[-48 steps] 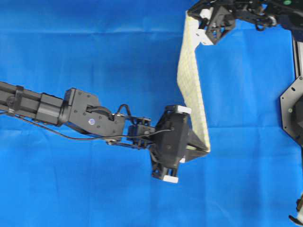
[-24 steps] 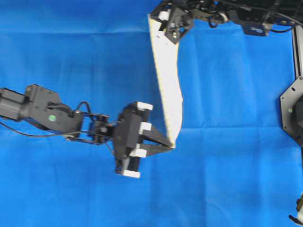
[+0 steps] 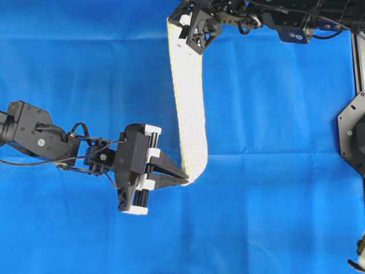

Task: Fold the yellow towel.
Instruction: 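Lower the strip onto the table and open both grippers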

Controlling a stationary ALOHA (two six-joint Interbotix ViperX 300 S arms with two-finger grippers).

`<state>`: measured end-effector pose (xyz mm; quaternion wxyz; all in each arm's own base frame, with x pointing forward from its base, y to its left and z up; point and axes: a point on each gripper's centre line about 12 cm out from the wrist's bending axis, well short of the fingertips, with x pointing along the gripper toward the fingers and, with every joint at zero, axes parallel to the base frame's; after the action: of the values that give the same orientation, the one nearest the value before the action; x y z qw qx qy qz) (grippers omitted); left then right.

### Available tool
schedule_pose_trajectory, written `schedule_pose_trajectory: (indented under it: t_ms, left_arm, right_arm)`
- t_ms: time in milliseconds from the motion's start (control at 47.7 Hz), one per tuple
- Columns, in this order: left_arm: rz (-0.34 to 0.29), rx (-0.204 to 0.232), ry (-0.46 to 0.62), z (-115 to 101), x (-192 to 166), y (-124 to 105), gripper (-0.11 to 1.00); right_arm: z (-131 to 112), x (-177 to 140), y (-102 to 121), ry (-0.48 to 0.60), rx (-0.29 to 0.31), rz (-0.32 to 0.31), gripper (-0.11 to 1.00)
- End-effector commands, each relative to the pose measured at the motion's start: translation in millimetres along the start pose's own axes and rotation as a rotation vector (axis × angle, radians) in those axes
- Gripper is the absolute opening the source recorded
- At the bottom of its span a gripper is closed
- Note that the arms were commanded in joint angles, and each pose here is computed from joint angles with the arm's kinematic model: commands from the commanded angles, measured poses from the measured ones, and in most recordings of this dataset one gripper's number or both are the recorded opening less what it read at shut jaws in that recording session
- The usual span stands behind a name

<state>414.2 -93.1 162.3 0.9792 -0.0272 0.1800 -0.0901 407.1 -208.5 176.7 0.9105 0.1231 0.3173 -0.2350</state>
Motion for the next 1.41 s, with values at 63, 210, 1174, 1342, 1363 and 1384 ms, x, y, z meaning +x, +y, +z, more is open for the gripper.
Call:
schedule_pose_trajectory:
  t_ms: [63,210,1174,1342,1363,1384]
  left_arm:
    - [-0.028,0.007,-0.037,14.3,-4.6,-12.0,0.06]
    - [-0.029,0.007,-0.039,16.1,-5.3,-12.2,0.3]
    - [0.141,-0.032,-0.109,44.0,-83.8,57.1,0.57]
    - [0.157,-0.034,-0.107,43.5,-84.8,63.1,0.57]
    - [0.159,-0.034,-0.107,43.7,-84.4,63.7,0.57]
    - [0.162,-0.035,-0.106,43.1,-84.7,64.8,0.57]
  right_arm:
    - [15.6,-7.2,2.9,-0.049,-0.01,0.006,0.02]
    - [14.8,-7.2,7.0,-0.048,-0.015,0.013,0.03]
    - [-36.0,-109.6,15.8,-0.217,-0.029,0.063,0.66]
    - [-39.5,-113.5,15.8,-0.22,-0.029,0.064,0.66]
    - [-39.7,-113.1,15.7,-0.22,-0.029,0.064,0.66]
    - [-39.0,-113.2,15.8,-0.222,-0.031,0.065,0.66]
